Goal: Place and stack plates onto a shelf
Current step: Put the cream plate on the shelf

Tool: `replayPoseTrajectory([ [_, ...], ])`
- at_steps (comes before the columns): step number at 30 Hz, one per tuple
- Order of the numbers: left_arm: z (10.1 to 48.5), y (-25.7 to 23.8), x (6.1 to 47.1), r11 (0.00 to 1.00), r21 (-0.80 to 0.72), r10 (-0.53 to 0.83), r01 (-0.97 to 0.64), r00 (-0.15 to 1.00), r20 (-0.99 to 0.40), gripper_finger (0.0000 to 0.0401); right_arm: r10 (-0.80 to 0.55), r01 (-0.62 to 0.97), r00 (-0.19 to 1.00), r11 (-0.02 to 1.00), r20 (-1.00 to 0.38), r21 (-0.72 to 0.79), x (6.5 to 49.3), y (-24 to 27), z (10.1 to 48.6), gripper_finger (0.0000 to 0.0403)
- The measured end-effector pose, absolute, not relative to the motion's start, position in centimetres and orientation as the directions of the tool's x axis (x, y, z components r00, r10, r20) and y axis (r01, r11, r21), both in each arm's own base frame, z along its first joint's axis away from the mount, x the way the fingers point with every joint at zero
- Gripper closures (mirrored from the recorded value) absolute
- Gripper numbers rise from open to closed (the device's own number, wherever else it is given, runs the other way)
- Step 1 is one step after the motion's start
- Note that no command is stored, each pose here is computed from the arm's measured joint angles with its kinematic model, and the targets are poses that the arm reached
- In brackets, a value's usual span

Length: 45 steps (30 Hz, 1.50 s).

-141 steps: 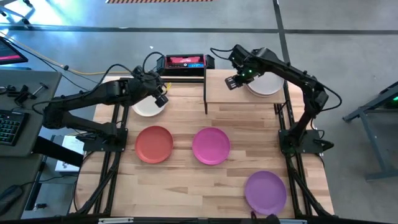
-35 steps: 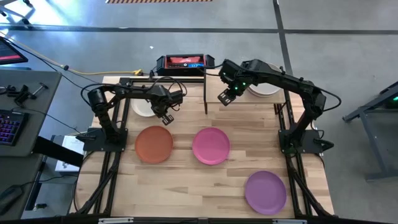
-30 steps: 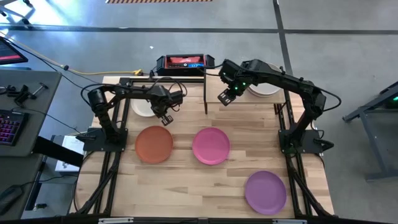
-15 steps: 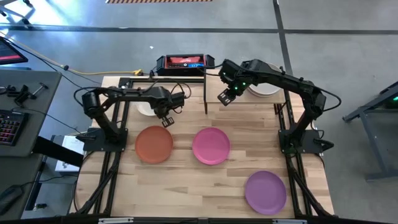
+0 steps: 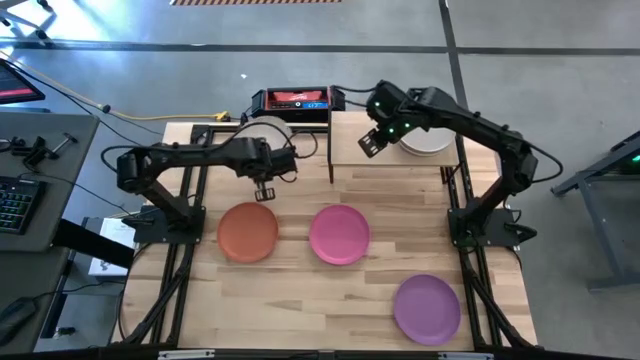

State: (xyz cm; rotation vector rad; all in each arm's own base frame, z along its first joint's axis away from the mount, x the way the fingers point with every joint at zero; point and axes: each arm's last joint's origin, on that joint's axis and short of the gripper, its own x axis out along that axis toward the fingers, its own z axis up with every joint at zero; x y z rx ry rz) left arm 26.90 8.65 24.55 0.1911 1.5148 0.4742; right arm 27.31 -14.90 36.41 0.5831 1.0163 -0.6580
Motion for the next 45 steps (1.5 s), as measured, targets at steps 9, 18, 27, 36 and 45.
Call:
replayPoseTrajectory([
  [9, 28.1, 7.6, 28.7, 0.772, 0.624, 0.620, 0.121, 0.075, -0.781, 0.0400, -0.227, 0.739, 0.382, 0.657, -0.896, 0.149, 27.0, -15.4, 36.6, 0.0298],
  [18, 30.4, 6.5, 29.7, 0.631, 0.701, 0.700, 0.334, 0.145, -0.699, 0.0400, -0.262, 0.753, 0.461, 0.621, -0.848, 0.217, 27.7, -15.8, 37.1, 0.0298],
  [27, 30.7, 5.1, 30.4, 0.495, 0.704, 0.720, 0.510, 0.212, -0.660, 0.0400, -0.288, 0.727, 0.540, 0.632, -0.791, 0.267, 28.4, -16.1, 37.6, 0.0298],
  [36, 30.9, 4.8, 31.1, 0.410, 0.705, 0.722, 0.579, 0.266, -0.638, 0.0400, -0.295, 0.684, 0.645, 0.635, -0.705, 0.360, 29.3, -16.4, 38.4, 0.0298],
  [45, 31.0, 4.8, 31.3, 0.346, 0.687, 0.730, 0.639, 0.277, -0.625, 0.0400, -0.305, 0.682, 0.665, 0.619, -0.681, 0.389, 29.5, -16.5, 38.7, 0.0298],
])
